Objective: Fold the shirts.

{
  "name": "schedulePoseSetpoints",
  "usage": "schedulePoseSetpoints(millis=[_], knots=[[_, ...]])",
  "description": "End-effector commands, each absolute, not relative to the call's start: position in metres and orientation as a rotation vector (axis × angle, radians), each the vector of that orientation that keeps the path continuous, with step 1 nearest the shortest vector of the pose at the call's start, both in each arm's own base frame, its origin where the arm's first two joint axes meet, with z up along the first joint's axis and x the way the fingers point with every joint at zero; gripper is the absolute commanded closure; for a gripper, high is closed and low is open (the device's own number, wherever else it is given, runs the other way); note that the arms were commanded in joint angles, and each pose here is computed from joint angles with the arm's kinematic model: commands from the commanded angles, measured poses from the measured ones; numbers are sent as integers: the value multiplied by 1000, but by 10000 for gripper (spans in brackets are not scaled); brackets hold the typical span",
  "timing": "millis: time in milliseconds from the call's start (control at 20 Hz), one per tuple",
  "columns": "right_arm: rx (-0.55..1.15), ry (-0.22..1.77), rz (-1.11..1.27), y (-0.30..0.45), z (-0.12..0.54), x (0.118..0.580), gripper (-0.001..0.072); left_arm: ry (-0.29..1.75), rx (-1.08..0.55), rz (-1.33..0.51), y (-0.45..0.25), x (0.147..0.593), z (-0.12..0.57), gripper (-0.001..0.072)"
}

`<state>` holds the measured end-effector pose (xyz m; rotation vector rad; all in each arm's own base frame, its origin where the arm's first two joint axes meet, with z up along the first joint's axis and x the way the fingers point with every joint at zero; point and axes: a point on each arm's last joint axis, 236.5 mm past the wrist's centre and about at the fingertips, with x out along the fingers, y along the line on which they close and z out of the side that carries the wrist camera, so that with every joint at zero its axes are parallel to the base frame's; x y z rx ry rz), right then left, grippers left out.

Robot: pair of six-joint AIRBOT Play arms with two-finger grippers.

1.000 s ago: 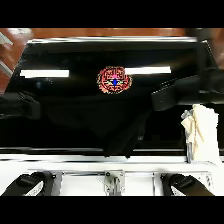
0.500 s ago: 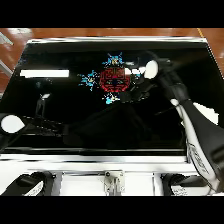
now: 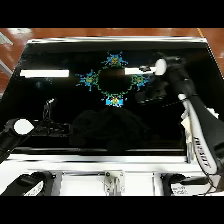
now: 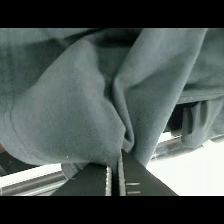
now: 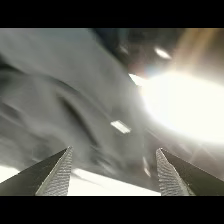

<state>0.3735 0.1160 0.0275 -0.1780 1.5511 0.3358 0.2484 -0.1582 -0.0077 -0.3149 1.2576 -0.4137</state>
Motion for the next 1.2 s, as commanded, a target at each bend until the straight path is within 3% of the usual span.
schedulePoseSetpoints(millis=[0,150,250,600,750,800,900,950,1150], knots=[[-2,1681,259,55,32,336,76,1252,-317,-418,-159,249,-8,661],[321,1740,333,70,-9,304,76,1279,-312,-425,-159,243,-10,660],[401,1748,358,87,-40,292,76,1277,-313,-424,-159,243,-9,661],[302,1656,361,128,-99,287,76,1277,-314,-424,-159,243,-9,661],[360,1653,385,148,-102,290,79,1259,-317,-419,-159,248,-8,661],[372,1661,395,152,-102,288,169,1252,-318,-418,-159,249,-8,661],[375,1674,400,152,-99,285,554,1244,-319,-416,-159,251,-7,661],[369,1679,407,151,-95,284,649,1242,-314,-419,-159,251,-7,660],[241,1525,423,138,-45,310,651,1175,-218,-425,-150,267,7,661]])
